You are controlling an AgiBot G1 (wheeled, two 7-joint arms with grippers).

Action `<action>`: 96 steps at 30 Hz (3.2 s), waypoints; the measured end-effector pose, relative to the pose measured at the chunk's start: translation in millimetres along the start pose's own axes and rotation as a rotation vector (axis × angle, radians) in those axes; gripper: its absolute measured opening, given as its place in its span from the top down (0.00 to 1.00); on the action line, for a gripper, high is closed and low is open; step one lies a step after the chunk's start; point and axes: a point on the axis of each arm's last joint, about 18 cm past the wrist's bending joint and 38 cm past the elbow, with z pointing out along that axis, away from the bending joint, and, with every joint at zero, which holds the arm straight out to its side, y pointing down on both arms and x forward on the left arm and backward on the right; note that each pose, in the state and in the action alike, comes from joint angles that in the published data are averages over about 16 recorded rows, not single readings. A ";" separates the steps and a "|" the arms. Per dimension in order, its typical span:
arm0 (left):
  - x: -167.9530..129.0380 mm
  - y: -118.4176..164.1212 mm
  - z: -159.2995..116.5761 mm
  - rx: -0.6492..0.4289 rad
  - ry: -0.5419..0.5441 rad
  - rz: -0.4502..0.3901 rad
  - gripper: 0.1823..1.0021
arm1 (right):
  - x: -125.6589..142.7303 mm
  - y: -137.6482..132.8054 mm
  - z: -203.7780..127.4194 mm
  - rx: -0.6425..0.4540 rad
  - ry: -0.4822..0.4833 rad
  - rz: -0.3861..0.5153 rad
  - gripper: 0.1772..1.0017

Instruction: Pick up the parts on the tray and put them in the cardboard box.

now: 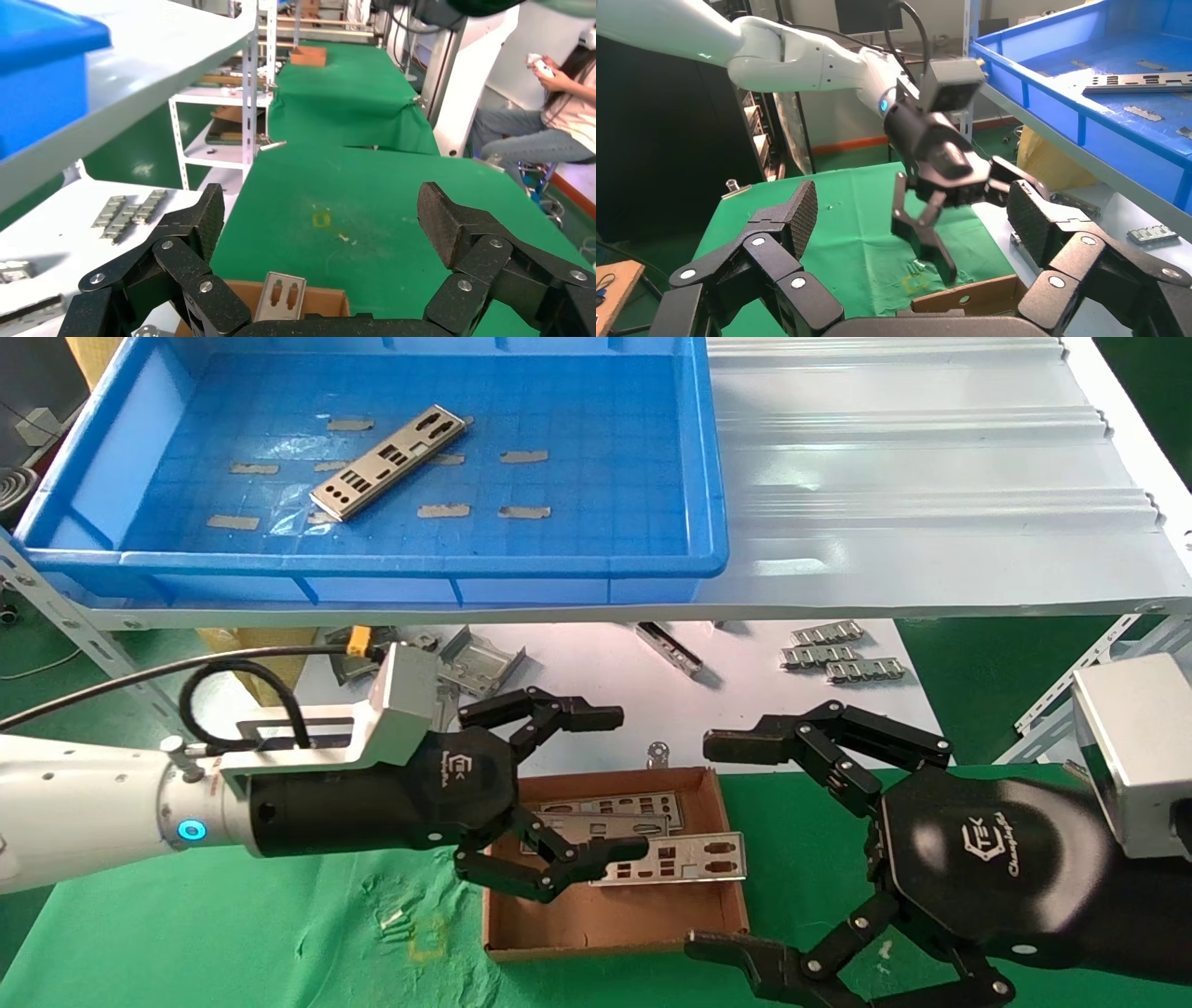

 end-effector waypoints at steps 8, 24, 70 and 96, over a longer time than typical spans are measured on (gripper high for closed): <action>11.9 -11.6 -27.8 0.027 -0.026 -0.011 0.00 | 0.0 0.0 0.0 0.000 0.000 0.000 0.00; 45.1 -42.2 -78.7 0.036 -0.057 -0.012 0.00 | 0.0 0.0 0.0 0.000 0.000 0.000 0.00; 92.2 -80.7 -116.0 -0.023 -0.054 0.005 0.00 | 0.1 0.0 -0.1 0.000 0.001 0.000 0.00; 91.2 -79.7 -115.6 -0.023 -0.054 0.003 0.00 | 0.1 0.0 -0.1 0.000 0.001 0.000 0.00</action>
